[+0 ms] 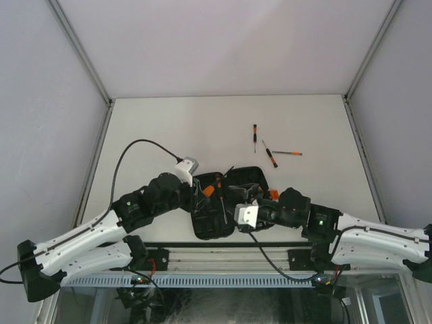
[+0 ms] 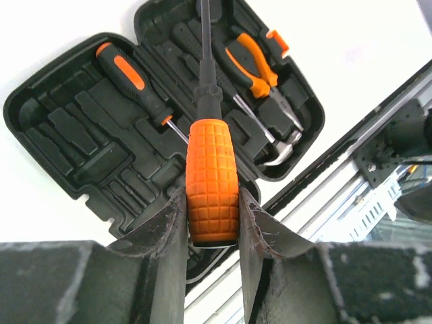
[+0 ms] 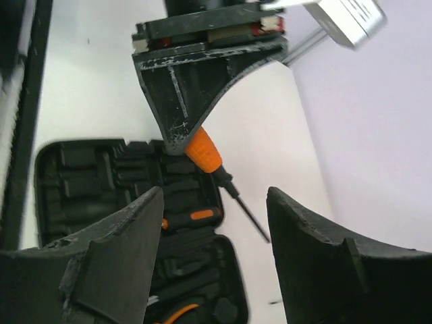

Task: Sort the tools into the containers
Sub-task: Pick up the screwdriver from the center of the board.

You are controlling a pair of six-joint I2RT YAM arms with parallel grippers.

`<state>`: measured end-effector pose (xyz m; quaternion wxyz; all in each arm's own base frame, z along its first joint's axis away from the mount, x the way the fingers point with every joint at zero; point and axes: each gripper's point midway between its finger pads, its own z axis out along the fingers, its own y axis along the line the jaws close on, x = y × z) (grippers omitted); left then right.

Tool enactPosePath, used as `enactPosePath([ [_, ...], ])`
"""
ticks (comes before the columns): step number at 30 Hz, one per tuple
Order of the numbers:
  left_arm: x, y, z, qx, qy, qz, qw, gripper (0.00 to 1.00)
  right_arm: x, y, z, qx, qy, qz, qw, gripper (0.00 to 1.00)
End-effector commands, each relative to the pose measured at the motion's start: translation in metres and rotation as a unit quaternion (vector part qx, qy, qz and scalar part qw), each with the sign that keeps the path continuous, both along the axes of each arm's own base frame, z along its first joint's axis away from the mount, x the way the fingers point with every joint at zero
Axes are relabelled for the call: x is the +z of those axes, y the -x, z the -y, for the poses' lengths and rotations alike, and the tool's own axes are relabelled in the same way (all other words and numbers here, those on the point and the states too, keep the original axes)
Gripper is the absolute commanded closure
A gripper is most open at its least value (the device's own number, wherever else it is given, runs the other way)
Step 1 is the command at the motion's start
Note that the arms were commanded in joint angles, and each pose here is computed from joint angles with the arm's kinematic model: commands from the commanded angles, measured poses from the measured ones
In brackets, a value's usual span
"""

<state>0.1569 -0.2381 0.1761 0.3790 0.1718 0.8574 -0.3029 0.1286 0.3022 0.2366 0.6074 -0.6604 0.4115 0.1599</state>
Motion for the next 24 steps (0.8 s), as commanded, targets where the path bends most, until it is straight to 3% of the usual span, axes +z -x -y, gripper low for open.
enactPosePath([
  [1, 0.02, -0.012, 0.001, 0.032, 0.053, 0.035, 0.997, 1.0, 0.03, 0.007, 0.006, -0.048, -0.141, -0.134, 0.98, 0.38],
  [6, 0.023, -0.015, -0.002, 0.045, 0.06, 0.045, 0.996, 1.0, 0.038, -0.004, 0.016, -0.124, -0.235, -0.255, 0.93, 0.37],
  [11, 0.024, -0.018, -0.001, 0.051, 0.065, 0.049, 0.995, 1.0, 0.04, -0.011, 0.02, -0.18, -0.304, -0.367, 0.861, 0.39],
  [13, 0.025, -0.019, -0.001, 0.054, 0.069, 0.051, 0.995, 1.0, 0.038, -0.017, 0.026, -0.219, -0.334, -0.422, 0.814, 0.42],
  [20, 0.03, -0.021, -0.002, 0.061, 0.092, 0.067, 0.992, 1.0, 0.044, -0.031, 0.037, -0.283, -0.452, -0.584, 0.611, 0.42],
  [24, 0.035, -0.02, 0.001, 0.052, 0.114, 0.077, 0.989, 1.0, 0.051, -0.038, 0.035, -0.282, -0.5, -0.624, 0.53, 0.38],
])
